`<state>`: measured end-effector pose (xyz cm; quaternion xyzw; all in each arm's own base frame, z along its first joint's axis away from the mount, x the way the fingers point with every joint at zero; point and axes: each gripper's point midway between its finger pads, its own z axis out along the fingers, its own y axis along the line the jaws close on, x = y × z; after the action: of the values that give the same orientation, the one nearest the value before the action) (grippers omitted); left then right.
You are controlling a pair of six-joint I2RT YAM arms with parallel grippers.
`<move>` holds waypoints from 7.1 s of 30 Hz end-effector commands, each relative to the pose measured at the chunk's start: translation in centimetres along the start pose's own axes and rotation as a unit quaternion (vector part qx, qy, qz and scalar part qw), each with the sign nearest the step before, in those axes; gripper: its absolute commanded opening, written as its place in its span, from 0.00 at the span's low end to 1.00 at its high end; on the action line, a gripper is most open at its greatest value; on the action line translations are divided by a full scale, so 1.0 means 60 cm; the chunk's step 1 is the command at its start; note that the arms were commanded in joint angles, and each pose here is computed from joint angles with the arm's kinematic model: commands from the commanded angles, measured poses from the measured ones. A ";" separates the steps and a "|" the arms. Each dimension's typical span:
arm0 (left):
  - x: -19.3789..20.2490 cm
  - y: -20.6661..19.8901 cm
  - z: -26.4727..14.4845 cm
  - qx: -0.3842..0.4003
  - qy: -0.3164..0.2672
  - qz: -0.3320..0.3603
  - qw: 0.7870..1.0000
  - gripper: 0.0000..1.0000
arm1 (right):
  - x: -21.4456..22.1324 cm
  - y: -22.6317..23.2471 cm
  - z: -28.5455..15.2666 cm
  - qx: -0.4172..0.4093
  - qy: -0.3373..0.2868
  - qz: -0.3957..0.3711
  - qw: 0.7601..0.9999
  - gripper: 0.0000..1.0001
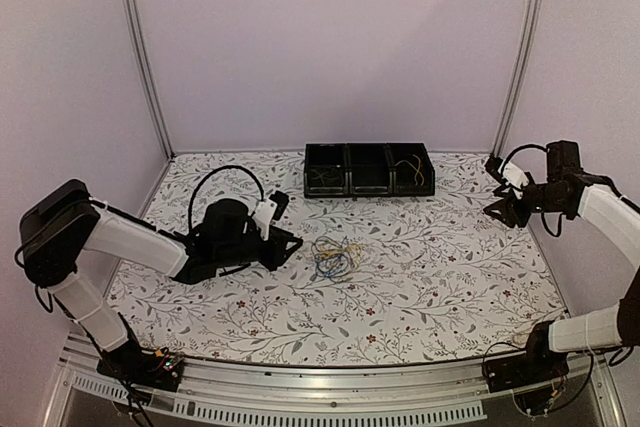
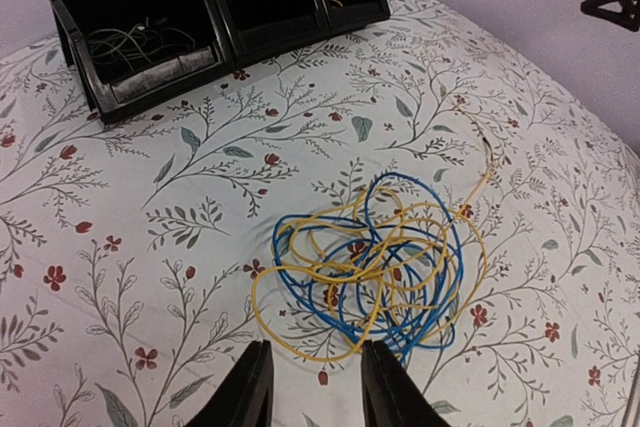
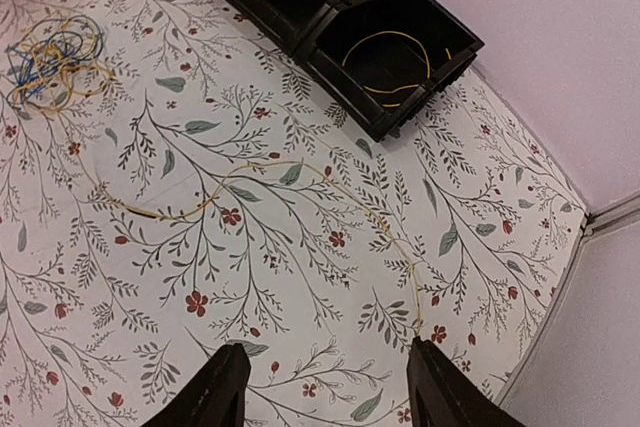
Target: Untangle the cables
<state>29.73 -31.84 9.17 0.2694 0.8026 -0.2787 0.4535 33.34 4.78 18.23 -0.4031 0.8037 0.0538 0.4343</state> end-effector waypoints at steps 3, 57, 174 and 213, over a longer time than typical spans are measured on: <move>-0.036 -0.020 -0.013 0.005 -0.022 0.007 1.000 0.33 | -0.053 0.084 0.035 -0.034 0.007 -0.159 0.987 0.67; 0.048 -0.091 0.157 0.165 -0.007 -0.058 0.985 0.00 | -0.556 0.237 -0.203 -0.186 -0.310 -0.220 0.906 0.00; -0.166 -0.250 0.102 0.171 -0.154 -0.069 0.971 0.21 | -0.354 0.321 0.021 -0.297 -0.179 -0.069 0.935 0.00; 0.069 -0.226 0.051 0.176 -0.018 -0.032 0.984 0.00 | -0.459 0.189 -0.062 -0.167 -0.242 -0.080 0.952 0.00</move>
<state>21.68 -43.65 8.18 0.2942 0.7294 -0.4543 0.4184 30.75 27.30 35.10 -0.5153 0.6463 0.2509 0.5038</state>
